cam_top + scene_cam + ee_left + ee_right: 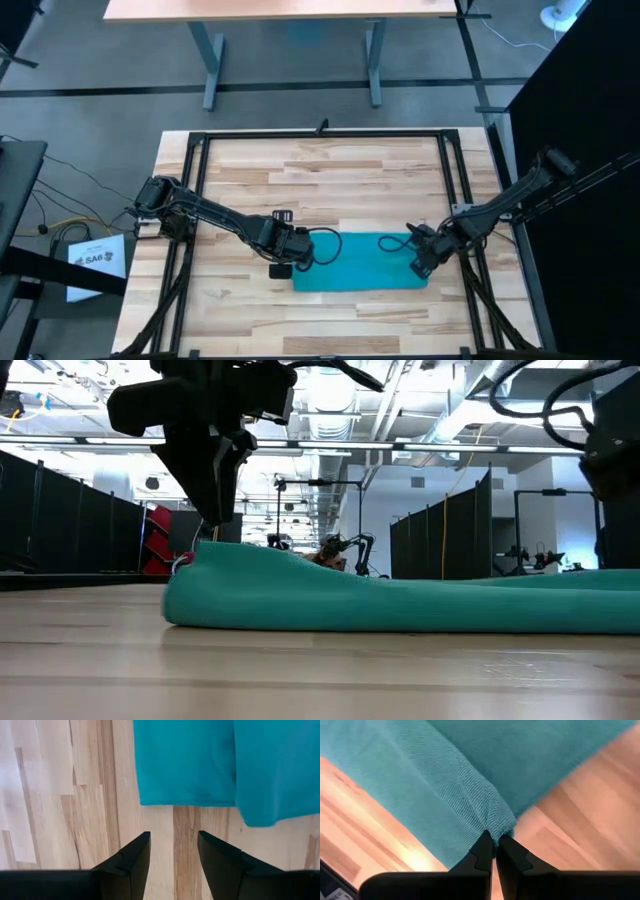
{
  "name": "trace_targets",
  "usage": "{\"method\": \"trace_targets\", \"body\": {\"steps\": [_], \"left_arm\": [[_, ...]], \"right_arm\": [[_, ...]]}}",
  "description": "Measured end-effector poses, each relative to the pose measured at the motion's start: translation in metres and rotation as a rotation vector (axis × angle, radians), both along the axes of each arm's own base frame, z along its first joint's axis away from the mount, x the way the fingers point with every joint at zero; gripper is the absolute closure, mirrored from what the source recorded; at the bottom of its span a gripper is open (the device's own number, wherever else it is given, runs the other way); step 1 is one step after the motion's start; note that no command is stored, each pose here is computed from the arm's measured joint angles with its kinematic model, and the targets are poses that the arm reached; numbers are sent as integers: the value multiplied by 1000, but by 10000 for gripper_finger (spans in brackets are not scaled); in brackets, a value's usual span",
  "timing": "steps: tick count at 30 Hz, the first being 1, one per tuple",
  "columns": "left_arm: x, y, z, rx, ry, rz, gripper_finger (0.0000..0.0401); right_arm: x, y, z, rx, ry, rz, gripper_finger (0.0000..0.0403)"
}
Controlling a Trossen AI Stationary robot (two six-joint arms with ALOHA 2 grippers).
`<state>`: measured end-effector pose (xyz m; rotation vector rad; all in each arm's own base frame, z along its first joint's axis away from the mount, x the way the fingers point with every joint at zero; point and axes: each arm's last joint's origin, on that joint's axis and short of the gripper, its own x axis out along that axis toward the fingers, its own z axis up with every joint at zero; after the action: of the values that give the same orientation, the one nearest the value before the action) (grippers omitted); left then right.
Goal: Roll towel
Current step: Roll the blue towel
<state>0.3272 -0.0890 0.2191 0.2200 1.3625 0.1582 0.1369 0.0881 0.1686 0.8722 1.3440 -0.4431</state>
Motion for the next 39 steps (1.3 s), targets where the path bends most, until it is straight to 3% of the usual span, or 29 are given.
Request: {"method": "trace_targets", "body": {"steps": [11, 16, 25, 30, 39], "left_arm": [[0, -1, 0, -22, 4, 2, 252], [0, -1, 0, -27, 6, 2, 252], [6, -2, 1, -40, -53, -25, 252], [16, -6, 3, -88, -152, -62, 252], [18, -6, 4, -133, -173, 2, 252]], "right_arm": [[-6, -1, 0, -20, 46, -20, 402], [-12, -5, -2, -48, 120, -93, 402], [-7, -3, -1, -12, 83, -119, 399], [-8, -3, -1, 7, 103, -141, 378], [-11, 10, 4, 87, 115, 20, 304]]}}
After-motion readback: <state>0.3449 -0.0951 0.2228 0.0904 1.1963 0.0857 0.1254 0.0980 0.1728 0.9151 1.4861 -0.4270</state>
